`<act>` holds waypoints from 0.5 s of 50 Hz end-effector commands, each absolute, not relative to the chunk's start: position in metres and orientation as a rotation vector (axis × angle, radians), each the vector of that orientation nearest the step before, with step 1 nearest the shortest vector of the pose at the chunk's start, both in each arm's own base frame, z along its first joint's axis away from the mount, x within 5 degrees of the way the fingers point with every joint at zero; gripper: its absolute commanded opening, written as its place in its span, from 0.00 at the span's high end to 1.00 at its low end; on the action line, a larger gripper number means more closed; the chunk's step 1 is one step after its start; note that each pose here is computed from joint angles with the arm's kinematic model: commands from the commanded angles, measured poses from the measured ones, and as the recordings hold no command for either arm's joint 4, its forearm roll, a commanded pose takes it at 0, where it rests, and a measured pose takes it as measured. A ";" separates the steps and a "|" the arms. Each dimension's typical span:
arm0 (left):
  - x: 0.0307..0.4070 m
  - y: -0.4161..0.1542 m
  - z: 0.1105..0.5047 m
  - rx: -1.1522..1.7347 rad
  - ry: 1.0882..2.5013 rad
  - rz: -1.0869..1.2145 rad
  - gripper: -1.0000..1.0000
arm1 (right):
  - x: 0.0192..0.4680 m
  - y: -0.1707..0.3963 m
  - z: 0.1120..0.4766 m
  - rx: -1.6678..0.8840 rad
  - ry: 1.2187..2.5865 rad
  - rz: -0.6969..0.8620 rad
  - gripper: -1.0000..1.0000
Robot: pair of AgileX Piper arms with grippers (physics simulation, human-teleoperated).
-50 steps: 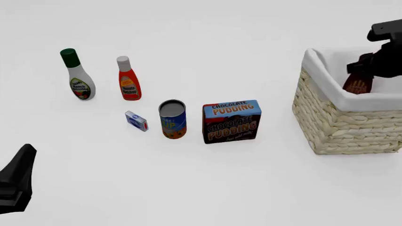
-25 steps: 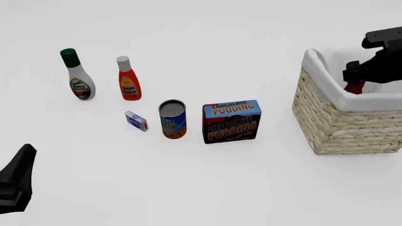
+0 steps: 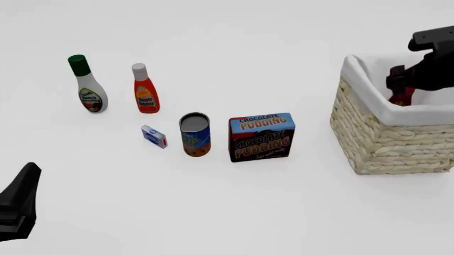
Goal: Pick the bbq sauce and place it in the basket.
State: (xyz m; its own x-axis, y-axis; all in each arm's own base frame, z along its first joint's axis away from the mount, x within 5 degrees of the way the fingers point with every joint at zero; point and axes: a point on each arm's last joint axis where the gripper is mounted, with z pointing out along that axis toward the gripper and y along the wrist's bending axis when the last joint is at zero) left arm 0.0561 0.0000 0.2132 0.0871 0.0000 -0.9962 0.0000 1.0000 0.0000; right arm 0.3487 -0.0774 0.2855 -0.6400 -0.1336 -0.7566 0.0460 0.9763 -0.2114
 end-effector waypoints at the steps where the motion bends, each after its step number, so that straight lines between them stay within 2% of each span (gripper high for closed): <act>1: 0.056 0.000 0.213 0.000 1.484 0.000 0.00 | 0.348 -0.073 0.293 -0.072 2.240 -0.262 0.00; 25: 0.056 0.000 0.213 0.000 1.484 0.000 0.00 | 0.330 -0.062 0.337 -0.091 2.169 -0.262 0.00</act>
State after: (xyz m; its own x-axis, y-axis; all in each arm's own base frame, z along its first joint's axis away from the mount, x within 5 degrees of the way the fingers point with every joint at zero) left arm 0.0561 0.0000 0.2132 0.0871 0.0000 -0.9962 0.0000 1.0000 0.0000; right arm 0.3384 -0.0686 0.3194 -0.5983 -0.1530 -0.7865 0.0393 0.9748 -0.2195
